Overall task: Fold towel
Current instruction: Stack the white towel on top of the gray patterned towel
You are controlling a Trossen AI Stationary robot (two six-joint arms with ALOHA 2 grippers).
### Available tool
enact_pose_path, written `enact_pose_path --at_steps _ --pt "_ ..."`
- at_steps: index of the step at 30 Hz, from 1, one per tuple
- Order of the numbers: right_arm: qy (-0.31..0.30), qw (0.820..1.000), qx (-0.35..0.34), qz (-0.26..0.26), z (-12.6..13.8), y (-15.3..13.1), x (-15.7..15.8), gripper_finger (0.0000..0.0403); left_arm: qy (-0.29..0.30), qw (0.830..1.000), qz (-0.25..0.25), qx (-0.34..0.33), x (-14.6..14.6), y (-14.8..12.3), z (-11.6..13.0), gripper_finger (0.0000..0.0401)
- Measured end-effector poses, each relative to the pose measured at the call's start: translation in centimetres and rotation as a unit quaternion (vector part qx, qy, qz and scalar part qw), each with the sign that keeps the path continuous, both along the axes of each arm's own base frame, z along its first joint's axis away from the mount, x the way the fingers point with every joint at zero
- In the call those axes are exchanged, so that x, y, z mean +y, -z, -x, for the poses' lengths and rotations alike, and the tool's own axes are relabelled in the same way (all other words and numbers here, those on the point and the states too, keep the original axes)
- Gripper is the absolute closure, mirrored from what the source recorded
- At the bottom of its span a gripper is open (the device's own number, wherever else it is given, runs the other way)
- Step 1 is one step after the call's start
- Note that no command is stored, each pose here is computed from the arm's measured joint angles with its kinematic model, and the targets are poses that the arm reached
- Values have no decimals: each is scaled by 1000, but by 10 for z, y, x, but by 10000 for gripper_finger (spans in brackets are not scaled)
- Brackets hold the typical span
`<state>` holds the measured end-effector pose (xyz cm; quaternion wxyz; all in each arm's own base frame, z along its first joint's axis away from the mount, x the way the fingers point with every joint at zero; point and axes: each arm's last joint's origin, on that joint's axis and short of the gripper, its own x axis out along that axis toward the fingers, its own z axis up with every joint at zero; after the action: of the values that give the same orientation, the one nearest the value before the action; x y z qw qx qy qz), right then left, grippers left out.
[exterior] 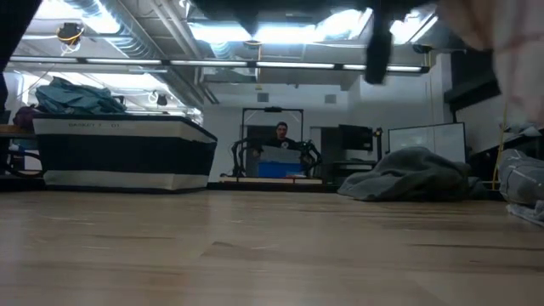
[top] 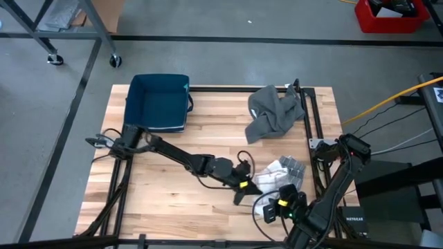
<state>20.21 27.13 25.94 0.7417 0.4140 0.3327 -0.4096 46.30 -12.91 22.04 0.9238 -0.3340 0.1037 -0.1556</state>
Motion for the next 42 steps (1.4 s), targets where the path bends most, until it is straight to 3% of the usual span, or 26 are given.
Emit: enact_pose_path --at_steps 11,19,28,38,42 --pt "-30 999 27 -21 18 1 13 379 43 997 49 -31 -15 -1 -57 401" --pt "-36 996 83 17 30 7 7 379 28 999 26 3 1 6 -65 401" --pt "-32 989 143 38 38 34 -3 379 -10 999 -3 36 33 17 -72 401" --pt "-29 987 152 44 44 78 -14 379 -65 995 -10 77 72 75 -86 401" --pt "-27 986 159 51 49 97 -23 379 -91 993 -17 79 87 84 -89 401"
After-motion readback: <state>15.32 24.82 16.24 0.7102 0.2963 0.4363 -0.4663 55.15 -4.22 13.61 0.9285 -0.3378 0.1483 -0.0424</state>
